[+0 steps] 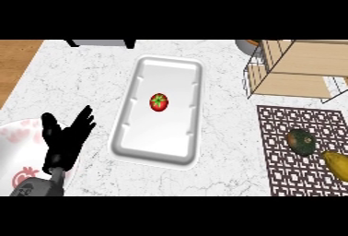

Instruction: Pick the squash from the placemat and place it in the tiered shelf

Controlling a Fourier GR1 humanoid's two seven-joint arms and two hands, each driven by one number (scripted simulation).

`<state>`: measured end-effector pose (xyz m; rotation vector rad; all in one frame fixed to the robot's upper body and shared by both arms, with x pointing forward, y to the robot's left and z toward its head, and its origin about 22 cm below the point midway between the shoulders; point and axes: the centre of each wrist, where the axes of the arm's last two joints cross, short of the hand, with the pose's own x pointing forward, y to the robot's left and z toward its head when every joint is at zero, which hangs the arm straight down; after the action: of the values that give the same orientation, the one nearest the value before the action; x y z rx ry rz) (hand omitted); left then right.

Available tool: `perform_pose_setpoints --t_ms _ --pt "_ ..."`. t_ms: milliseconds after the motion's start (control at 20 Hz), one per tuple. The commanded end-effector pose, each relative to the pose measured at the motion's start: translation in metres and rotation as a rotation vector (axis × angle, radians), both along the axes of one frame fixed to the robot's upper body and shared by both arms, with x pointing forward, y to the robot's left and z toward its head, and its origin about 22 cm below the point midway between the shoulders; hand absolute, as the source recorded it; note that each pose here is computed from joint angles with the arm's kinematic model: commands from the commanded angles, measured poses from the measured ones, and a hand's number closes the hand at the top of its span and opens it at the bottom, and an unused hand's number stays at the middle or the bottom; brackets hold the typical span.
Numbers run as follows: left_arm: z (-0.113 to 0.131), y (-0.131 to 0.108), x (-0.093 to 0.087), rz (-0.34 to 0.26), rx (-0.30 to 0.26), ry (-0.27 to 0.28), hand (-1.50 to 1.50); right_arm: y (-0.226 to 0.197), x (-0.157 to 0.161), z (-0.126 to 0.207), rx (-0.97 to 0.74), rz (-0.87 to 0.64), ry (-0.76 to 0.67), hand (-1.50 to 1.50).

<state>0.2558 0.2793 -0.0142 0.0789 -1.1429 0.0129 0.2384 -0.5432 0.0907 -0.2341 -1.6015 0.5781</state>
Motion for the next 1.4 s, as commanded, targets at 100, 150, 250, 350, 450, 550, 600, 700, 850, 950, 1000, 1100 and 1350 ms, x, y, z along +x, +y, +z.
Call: perform_pose_setpoints --t_ms 100,150,250,350,450,550,600,700,850,950,1000,1100,1350 --pt "-0.012 0.011 -0.006 0.015 0.002 0.031 0.00 0.006 0.015 0.018 -0.026 0.266 0.079 -1.50" --pt "-0.003 0.011 -0.003 0.013 0.005 0.026 0.00 0.002 0.017 0.034 -0.069 0.267 0.113 -1.50" --pt "-0.006 0.009 0.005 0.030 0.015 0.018 0.00 0.010 0.023 0.032 -0.148 0.283 0.125 -1.50" --pt "-0.011 0.008 -0.008 0.009 -0.019 0.027 0.00 0.020 0.024 0.021 -0.162 0.283 0.130 -1.50" --pt "0.001 0.018 -0.005 0.042 -0.003 0.038 0.00 0.049 0.050 0.051 -0.240 0.234 0.144 -1.50" --pt "-0.020 0.012 -0.006 0.042 -0.025 0.035 0.00 0.066 0.060 0.033 -0.264 0.192 0.140 -1.50" --pt "-0.022 0.019 -0.016 0.052 -0.009 0.024 0.00 0.077 0.049 0.038 -0.251 0.178 0.136 -1.50" --pt "-0.009 0.005 -0.009 0.039 0.002 0.024 0.00 0.074 0.055 0.038 -0.259 0.145 0.159 -1.50" --pt "-0.007 0.023 -0.002 0.052 -0.003 0.031 0.00 0.096 0.052 0.016 -0.356 0.110 0.161 -1.50" --pt "-0.019 0.012 -0.015 0.038 -0.003 0.034 0.00 0.106 0.049 0.015 -0.383 0.124 0.203 -1.50" --pt "-0.006 0.017 -0.003 0.022 0.004 0.029 0.00 0.118 0.064 0.030 -0.381 0.105 0.220 -1.50" --pt "-0.007 0.007 -0.001 0.053 -0.003 0.034 0.00 0.135 0.052 0.003 -0.420 0.125 0.242 -1.50" --pt "-0.002 0.003 -0.010 0.018 0.006 0.040 0.00 0.129 0.063 0.014 -0.511 0.137 0.262 -1.50"
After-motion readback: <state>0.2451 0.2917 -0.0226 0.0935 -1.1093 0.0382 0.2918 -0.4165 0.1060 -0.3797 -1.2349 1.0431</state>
